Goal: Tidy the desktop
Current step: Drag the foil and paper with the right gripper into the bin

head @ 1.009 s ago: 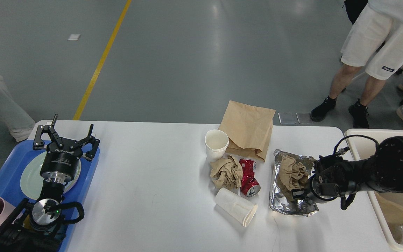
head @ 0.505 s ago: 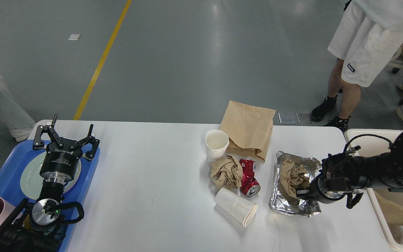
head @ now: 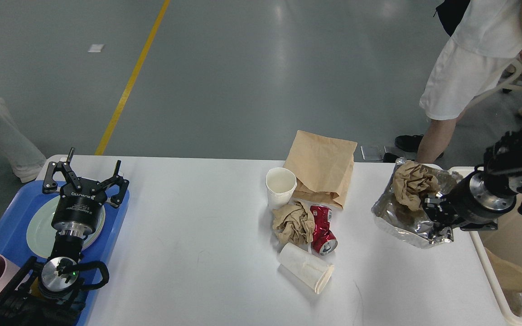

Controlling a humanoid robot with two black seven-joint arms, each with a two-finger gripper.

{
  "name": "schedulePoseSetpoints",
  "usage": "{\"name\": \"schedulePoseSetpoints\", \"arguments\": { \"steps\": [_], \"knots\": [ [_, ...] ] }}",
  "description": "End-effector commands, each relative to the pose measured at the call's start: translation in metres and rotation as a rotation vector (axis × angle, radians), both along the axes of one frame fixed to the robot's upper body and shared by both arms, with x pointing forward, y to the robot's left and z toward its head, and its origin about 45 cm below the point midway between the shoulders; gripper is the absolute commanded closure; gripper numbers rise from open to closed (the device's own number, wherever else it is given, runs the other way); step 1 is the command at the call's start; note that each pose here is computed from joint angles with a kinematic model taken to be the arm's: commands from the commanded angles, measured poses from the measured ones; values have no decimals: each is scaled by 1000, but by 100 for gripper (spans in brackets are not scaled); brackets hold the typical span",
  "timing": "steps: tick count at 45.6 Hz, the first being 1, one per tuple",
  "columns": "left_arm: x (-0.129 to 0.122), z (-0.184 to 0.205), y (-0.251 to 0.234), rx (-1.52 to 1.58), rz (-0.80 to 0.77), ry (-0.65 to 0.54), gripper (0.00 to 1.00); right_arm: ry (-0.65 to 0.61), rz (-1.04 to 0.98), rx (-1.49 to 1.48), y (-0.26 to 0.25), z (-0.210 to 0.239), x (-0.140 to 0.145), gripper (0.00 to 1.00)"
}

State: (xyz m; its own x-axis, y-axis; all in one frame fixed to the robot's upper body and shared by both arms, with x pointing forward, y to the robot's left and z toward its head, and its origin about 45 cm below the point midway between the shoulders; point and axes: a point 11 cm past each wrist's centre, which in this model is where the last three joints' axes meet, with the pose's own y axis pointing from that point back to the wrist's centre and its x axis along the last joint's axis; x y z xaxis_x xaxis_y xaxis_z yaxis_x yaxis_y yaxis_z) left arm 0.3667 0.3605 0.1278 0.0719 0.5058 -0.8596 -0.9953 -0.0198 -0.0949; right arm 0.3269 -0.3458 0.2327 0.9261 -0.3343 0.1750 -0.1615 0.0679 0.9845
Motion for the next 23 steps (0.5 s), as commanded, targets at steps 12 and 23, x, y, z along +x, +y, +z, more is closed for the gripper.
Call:
{"name": "schedulePoseSetpoints", "arguments": {
  "steps": [12, 23],
  "knots": [
    [0, 0, 0, 0, 0, 1, 3, -17, -77, -43, -16, 80, -20, 100],
    [-1, -1, 0, 0, 0, 2, 3, -76, -226, -60, -71, 63, -26, 100]
  ]
}}
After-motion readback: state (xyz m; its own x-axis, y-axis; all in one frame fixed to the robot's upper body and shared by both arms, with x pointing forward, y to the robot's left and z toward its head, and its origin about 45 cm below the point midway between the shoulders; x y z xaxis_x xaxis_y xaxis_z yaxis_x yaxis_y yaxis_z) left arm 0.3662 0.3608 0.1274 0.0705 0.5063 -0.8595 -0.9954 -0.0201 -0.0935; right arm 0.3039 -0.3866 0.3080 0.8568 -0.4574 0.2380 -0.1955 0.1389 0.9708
